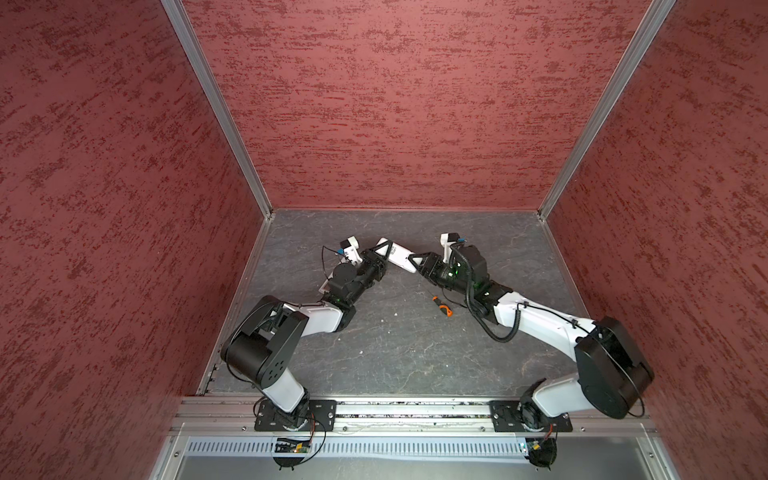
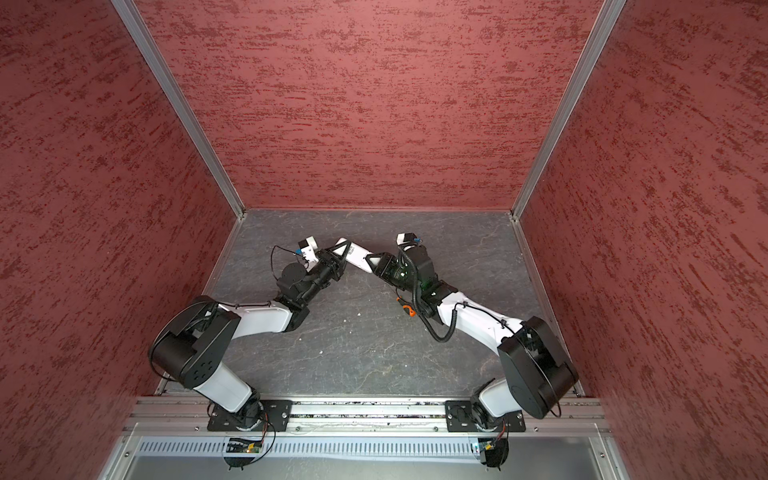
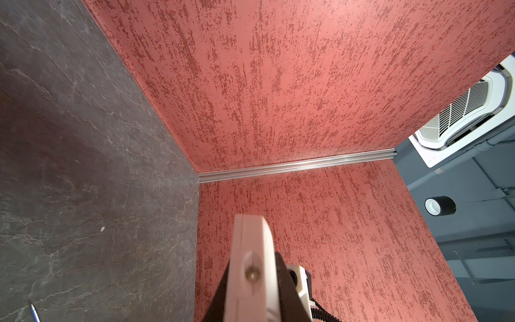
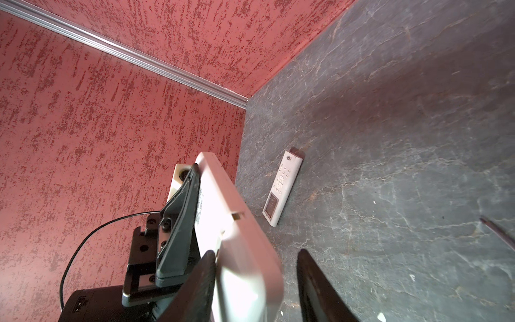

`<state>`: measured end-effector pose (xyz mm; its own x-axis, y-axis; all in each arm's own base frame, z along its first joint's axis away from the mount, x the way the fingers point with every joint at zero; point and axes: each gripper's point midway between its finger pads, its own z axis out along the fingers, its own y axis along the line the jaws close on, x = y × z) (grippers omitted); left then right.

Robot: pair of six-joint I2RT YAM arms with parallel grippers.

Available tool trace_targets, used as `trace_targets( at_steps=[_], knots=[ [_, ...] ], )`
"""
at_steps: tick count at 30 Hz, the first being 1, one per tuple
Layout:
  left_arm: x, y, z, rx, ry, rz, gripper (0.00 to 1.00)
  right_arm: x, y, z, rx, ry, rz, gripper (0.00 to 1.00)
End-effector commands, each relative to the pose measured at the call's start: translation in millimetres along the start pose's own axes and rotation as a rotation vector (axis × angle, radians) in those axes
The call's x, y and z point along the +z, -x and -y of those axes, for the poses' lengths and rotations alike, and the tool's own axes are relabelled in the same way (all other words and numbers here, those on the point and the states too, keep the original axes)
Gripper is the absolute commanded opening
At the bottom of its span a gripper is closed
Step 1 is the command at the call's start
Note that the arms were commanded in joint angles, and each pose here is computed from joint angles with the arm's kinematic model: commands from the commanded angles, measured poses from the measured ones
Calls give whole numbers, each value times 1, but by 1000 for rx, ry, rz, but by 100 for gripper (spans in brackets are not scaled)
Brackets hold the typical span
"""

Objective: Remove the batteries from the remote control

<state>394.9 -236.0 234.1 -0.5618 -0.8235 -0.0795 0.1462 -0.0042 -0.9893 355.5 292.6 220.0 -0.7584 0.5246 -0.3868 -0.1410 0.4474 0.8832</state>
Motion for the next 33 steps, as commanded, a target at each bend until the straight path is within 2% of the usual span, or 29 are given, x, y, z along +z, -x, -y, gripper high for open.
trace_targets(
  at_steps=[1,17,24,33],
  knots=[
    [-5,7,45,12,-153,23,0,-2,-9,24,33,-76,-27,51],
    [-2,8,31,-26,-145,28,0,-14,-4,5,18,-35,-15,58],
    [0,6,17,-50,-92,27,0,-18,-1,-1,5,-24,-4,63],
    [-1,3,9,-52,-74,23,0,-19,1,-8,-1,-1,-2,64]
  ],
)
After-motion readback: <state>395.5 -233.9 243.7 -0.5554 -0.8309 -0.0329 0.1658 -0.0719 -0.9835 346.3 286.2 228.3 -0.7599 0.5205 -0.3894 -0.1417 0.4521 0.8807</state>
